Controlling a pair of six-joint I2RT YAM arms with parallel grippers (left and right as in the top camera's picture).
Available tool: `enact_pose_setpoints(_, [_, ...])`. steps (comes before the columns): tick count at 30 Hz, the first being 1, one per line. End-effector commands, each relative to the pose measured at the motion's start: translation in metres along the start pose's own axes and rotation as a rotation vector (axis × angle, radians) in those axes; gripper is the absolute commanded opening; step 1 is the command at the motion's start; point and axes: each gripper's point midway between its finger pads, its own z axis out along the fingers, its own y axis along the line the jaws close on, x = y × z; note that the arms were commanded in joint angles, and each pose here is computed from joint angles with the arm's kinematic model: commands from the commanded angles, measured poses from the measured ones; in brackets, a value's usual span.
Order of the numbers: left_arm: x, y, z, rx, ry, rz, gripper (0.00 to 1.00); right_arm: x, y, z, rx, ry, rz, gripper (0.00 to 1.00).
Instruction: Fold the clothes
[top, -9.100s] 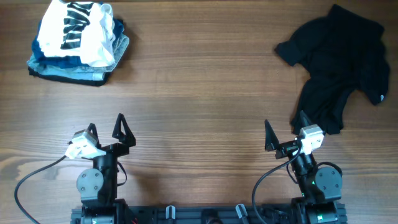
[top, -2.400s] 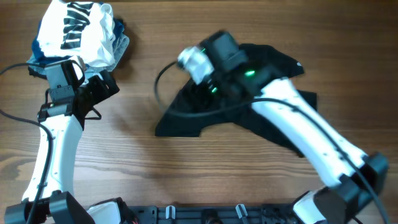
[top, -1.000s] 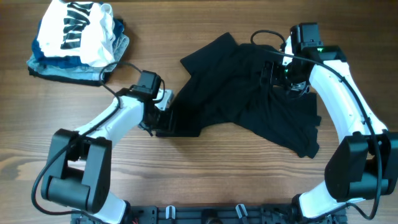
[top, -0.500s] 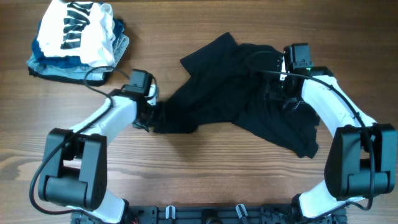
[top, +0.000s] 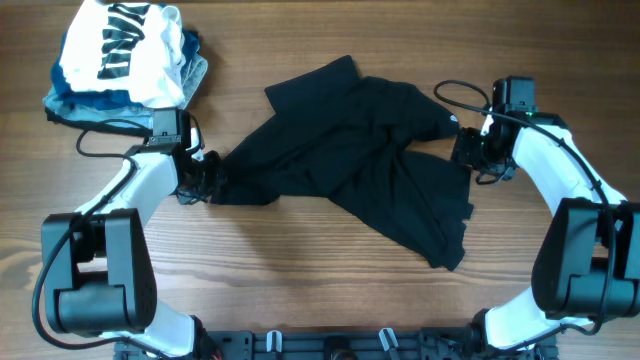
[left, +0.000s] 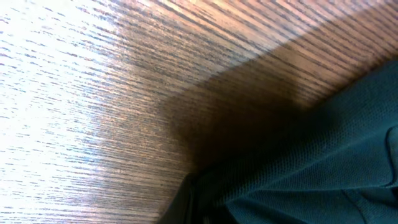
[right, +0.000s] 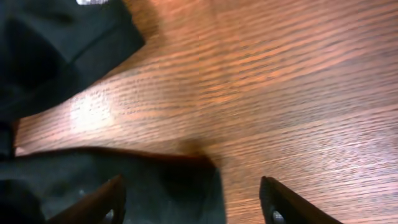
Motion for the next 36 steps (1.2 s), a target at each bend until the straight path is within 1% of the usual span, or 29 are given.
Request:
enact_pose_setpoints(1, [0.001, 0.008, 0.003, -0.026, 0.003, -0.026, 0.04, 0.028, -0.001, 0.018, -0.017, 0.079, 0.024, 0.68])
enact_pose_setpoints(5, [0.001, 0.008, 0.003, -0.025, 0.002, -0.025, 0.04, 0.043, 0.004, 0.028, -0.060, 0.102, 0.039, 0.66])
enact_pose_setpoints(7, [0.001, 0.008, 0.004, -0.025, 0.002, -0.025, 0.04, 0.041, 0.012, 0.030, -0.110, 0.092, 0.043, 0.59])
enact_pose_setpoints(12, [0.000, 0.007, 0.004, -0.024, -0.001, -0.025, 0.04, 0.028, 0.019, 0.030, -0.145, 0.043, 0.068, 0.53])
enact_pose_setpoints(13, [0.000, 0.007, 0.004, -0.024, -0.002, -0.024, 0.04, 0.025, 0.020, 0.029, -0.149, 0.030, 0.068, 0.39])
enact_pose_setpoints(14, [-0.001, 0.007, 0.004, -0.023, -0.004, -0.024, 0.04, 0.020, 0.021, 0.029, -0.153, 0.012, 0.076, 0.05])
enact_pose_setpoints(16, [-0.001, 0.007, 0.004, -0.022, -0.006, -0.023, 0.04, 0.011, 0.022, 0.027, -0.161, -0.017, 0.083, 0.04])
enact_pose_setpoints(18, [-0.001, 0.007, 0.004, -0.022, -0.007, -0.023, 0.04, -0.009, 0.023, 0.018, -0.164, -0.069, 0.085, 0.04])
enact_pose_setpoints(23, [-0.001, 0.007, 0.004, -0.022, -0.007, -0.024, 0.04, -0.099, 0.014, -0.037, -0.194, -0.301, 0.106, 0.04])
enact_pose_setpoints(28, [-0.001, 0.007, 0.004, -0.022, -0.007, -0.024, 0.04, -0.165, -0.018, -0.088, -0.157, -0.519, 0.136, 0.04])
enact_pose_setpoints(30, [-0.002, 0.008, 0.003, -0.029, -0.010, -0.024, 0.04, -0.179, -0.030, -0.098, -0.146, -0.582, 0.145, 0.04])
enact_pose_setpoints(32, [-0.002, 0.008, 0.003, -0.032, -0.011, -0.024, 0.04, -0.184, -0.039, -0.101, -0.130, -0.607, 0.159, 0.04])
enact_pose_setpoints(34, [-0.002, 0.008, 0.003, -0.032, -0.011, -0.024, 0.04, -0.186, -0.049, -0.103, -0.110, -0.615, 0.176, 0.04])
enact_pose_setpoints(36, [-0.002, 0.010, 0.003, -0.039, -0.014, -0.024, 0.04, -0.184, -0.053, -0.108, -0.105, -0.593, 0.187, 0.04])
